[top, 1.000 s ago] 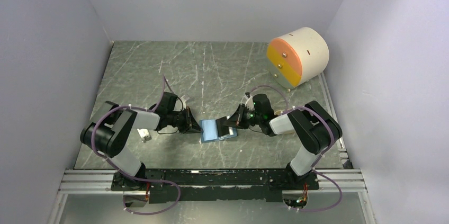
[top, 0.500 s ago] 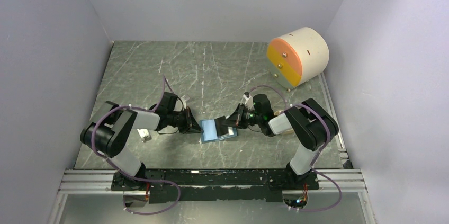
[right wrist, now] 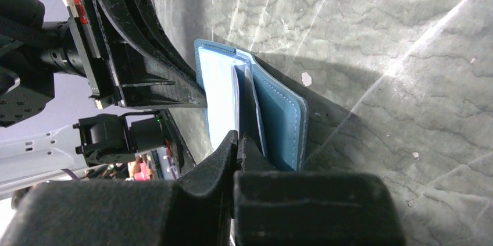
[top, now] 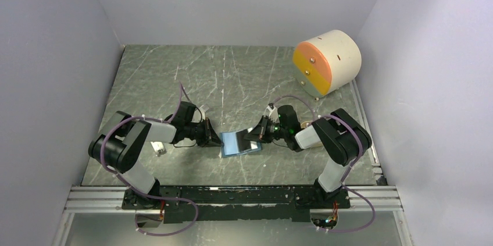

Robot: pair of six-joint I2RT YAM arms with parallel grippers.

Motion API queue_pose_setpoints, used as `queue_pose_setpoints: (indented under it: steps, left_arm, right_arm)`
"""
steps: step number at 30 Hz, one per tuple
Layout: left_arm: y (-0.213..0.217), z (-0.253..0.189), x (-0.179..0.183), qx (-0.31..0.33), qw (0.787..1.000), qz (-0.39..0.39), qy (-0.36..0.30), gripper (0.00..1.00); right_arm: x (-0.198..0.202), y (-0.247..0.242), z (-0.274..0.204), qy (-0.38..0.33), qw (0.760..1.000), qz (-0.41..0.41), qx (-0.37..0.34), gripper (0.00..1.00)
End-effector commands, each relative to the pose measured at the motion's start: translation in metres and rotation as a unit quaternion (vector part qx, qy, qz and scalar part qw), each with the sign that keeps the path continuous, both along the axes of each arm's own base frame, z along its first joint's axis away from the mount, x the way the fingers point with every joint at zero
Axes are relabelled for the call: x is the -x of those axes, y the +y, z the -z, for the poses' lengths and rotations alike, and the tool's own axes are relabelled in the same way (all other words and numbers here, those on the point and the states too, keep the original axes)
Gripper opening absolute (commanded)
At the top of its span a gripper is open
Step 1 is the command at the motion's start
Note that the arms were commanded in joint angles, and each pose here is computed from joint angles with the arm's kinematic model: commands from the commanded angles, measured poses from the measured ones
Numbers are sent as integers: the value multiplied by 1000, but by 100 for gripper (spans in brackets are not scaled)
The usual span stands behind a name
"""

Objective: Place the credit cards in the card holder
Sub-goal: Insert the credit card into the card holder.

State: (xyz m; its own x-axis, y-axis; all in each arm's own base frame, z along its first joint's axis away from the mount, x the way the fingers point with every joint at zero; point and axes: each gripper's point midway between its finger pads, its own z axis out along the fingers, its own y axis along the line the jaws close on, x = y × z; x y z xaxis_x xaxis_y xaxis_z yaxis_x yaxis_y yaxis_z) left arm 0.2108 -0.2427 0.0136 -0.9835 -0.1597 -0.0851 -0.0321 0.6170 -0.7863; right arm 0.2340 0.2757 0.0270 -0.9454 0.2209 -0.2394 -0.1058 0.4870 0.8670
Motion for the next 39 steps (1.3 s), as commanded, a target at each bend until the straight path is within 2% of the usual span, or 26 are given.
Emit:
queue_pose_setpoints:
  steps: [1,12,15,18,24,39]
  left_arm:
    - [-3,0,-5,-1,1000,-2,-10,9]
    - [-6,-7,-5,10,1000,-9,-14,9]
    - [-7,-9,-5,12,1000,-13,-17,9]
    - [-6,-8,-4,10,1000,-14,-17,9]
    - [-6,-6,-3,11,1000,-14,-16,9]
    - [-8,-12,-6,17,1000,-11,-21,9]
  right_arm:
    - [7,1,5,5,1000,-4,6,0]
    - [1,12,4,6,1000,11,20,0]
    - [8,14,11,15,998,0,56,7]
    - [8,1,22,14,993,-3,120,19]
    - [5,-19,15,-9,984,8,177,28]
    - [11,6,6,-10,990,-11,141,34]
